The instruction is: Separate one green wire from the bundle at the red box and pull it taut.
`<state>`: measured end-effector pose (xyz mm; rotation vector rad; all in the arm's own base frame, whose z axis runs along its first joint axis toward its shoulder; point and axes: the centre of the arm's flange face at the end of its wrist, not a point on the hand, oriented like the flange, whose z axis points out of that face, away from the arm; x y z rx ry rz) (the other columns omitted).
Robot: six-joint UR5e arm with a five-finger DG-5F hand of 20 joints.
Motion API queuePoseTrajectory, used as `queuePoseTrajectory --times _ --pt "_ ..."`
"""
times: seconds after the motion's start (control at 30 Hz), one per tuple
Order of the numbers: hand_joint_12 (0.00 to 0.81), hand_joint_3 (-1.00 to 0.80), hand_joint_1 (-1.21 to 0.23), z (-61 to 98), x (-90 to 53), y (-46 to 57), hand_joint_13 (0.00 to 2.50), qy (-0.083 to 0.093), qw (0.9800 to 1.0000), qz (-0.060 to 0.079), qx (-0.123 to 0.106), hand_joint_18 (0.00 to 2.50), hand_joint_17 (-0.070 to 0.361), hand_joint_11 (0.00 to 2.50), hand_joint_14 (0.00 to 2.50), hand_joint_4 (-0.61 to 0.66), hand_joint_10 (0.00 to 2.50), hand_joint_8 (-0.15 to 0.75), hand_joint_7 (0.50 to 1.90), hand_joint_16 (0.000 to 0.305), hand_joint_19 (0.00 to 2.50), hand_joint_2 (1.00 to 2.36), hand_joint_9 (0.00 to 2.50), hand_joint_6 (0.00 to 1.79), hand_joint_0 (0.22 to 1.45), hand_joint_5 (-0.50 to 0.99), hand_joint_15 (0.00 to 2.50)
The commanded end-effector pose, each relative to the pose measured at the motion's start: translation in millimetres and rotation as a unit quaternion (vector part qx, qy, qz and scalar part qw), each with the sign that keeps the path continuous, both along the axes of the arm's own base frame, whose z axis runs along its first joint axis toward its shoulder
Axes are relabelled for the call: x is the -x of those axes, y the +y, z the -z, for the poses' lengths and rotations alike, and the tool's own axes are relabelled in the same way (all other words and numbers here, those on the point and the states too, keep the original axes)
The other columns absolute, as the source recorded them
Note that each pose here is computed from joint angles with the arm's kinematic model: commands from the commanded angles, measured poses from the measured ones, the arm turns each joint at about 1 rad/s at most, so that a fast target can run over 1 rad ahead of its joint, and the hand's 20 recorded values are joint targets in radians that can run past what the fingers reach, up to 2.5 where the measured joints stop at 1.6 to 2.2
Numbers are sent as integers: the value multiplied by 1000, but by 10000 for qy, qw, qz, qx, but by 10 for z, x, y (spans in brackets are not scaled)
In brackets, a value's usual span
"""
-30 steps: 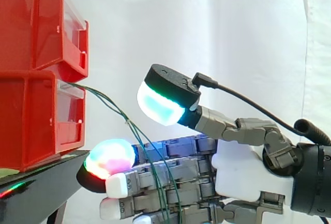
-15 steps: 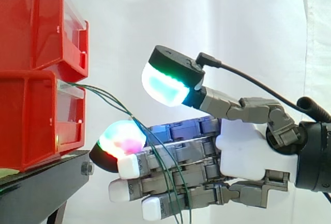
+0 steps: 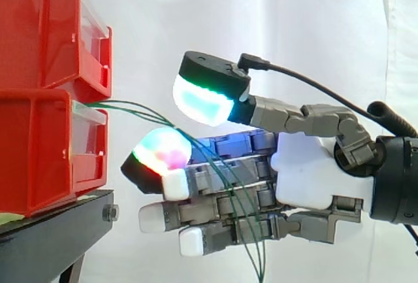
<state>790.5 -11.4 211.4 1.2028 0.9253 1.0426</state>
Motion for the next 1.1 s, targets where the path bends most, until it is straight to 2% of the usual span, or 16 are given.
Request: queuePoseTrajectory --times 0.0,0.13,0.23,0.33,0.37,0.43,0.5,0.57,0.63,0.77,1.0,1.07 --pt "398 -159 -649 -53 20 -17 786 72 10000 7 5 725 122 535 19 204 17 303 1154 54 630 1020 993 854 589 -142 457" --pt "417 -110 -716 -77 43 -22 824 154 9999 7 23 787 132 637 17 184 20 324 1152 59 612 1018 1057 886 590 -143 471" --pt "415 -109 -746 -93 43 -22 824 154 9999 7 23 787 131 686 19 174 19 323 1165 58 615 1018 1077 889 595 -144 478" --pt "388 -245 -774 -86 46 -23 809 160 9999 6 17 756 121 729 19 183 23 302 1155 54 644 1018 1096 899 600 -145 490" --pt "393 -354 -720 -84 48 -23 818 167 9999 6 19 763 123 727 20 197 23 304 1156 55 638 1012 1112 898 564 -142 490" --pt "400 -410 -584 -102 46 -23 836 162 9999 7 24 776 126 735 18 187 23 309 1155 56 647 1008 1151 891 544 -134 491" --pt "395 -341 -498 -125 48 -23 842 147 9999 7 21 777 123 728 19 172 21 302 1185 55 663 1013 1164 882 585 -130 497" --pt "398 -251 -492 -135 50 -24 852 147 9999 7 21 789 124 717 20 170 23 307 1210 55 664 1017 1170 878 581 -122 492" --pt "450 -149 -541 -182 66 -39 919 169 9999 14 26 912 149 684 18 186 18 350 1195 66 612 1010 1218 879 585 -112 477" --pt "480 -41 -652 -203 92 -44 954 264 9996 6 41 969 162 687 15 191 20 376 1181 72 590 1002 1228 887 582 -113 473" --pt "457 -55 -726 -281 115 -50 930 282 9996 14 50 931 156 729 17 172 18 361 1125 69 598 1006 1195 900 595 -130 500" --pt "448 -126 -741 -283 125 -64 913 319 9995 22 58 896 150 742 20 183 22 347 1124 66 603 1009 1166 900 605 -136 508"
